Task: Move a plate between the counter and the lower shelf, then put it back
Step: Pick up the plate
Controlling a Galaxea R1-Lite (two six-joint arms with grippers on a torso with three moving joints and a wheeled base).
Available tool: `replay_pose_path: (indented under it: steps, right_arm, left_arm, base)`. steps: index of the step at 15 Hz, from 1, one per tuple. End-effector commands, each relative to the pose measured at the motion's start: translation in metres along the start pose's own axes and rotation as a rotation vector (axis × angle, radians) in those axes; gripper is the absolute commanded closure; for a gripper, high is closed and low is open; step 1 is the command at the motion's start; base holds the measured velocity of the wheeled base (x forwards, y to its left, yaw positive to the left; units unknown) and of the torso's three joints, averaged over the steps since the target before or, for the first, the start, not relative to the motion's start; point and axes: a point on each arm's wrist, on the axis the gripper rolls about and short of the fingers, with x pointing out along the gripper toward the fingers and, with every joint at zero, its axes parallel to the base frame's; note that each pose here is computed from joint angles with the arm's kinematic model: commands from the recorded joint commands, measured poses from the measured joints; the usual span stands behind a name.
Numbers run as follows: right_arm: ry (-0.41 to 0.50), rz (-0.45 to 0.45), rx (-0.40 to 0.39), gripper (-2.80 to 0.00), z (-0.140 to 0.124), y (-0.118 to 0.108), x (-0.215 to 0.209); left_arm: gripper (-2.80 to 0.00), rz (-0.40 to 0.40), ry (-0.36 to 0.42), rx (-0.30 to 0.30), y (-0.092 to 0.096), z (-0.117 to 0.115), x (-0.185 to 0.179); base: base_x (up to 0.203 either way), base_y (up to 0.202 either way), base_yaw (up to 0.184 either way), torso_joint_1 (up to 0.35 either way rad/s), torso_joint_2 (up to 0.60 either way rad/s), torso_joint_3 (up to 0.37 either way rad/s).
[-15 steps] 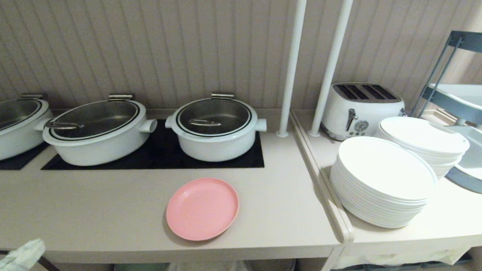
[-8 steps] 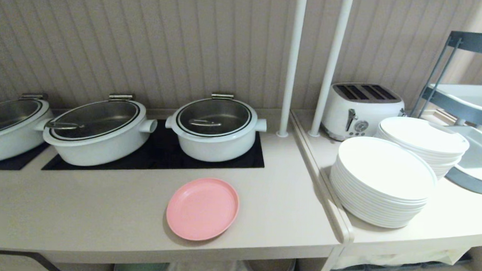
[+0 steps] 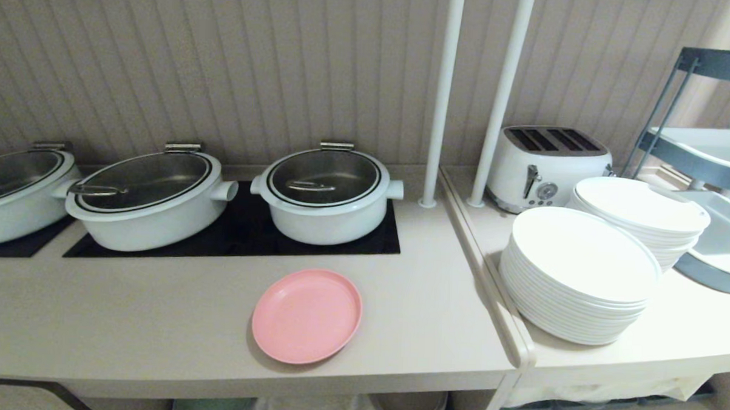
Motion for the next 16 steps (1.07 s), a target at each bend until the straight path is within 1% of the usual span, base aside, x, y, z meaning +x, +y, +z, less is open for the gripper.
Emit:
replay_pose_path:
  steps: [1,2,3,4,6,16]
  right_arm:
    - [0.001,0.000,0.001,0.00,0.000,0.000,0.000]
    - [0.001,0.000,0.000,0.00,0.000,0.000,0.000]
    - [0.001,0.000,0.001,0.00,0.000,0.000,0.000]
    - [0.001,0.000,0.001,0.00,0.000,0.000,0.000]
    - [0.001,0.000,0.001,0.00,0.000,0.000,0.000]
    - [0.001,0.000,0.001,0.00,0.000,0.000,0.000]
  left_arm:
    - [0.00,0.019,0.017,-0.004,0.000,-0.005,0.001]
    - [0.00,0.056,0.027,-0.004,0.001,-0.006,0.001]
    - [0.00,0.109,0.044,-0.002,0.002,-0.009,0.002]
    - [0.00,0.133,0.067,-0.017,0.002,-0.016,0.004]
    - [0.00,0.142,0.065,-0.064,0.002,-0.017,0.004]
    - [0.00,0.147,0.064,-0.067,0.002,-0.017,0.004]
  base:
    - [0.000,0.000,0.000,0.000,0.00,0.000]
    - [0.000,0.000,0.000,0.000,0.00,0.000]
    - [0.000,0.000,0.000,0.000,0.00,0.000]
    - [0.000,0.000,0.000,0.000,0.00,0.000]
    - [0.000,0.000,0.000,0.000,0.00,0.000]
    - [0.000,0.000,0.000,0.000,0.00,0.000]
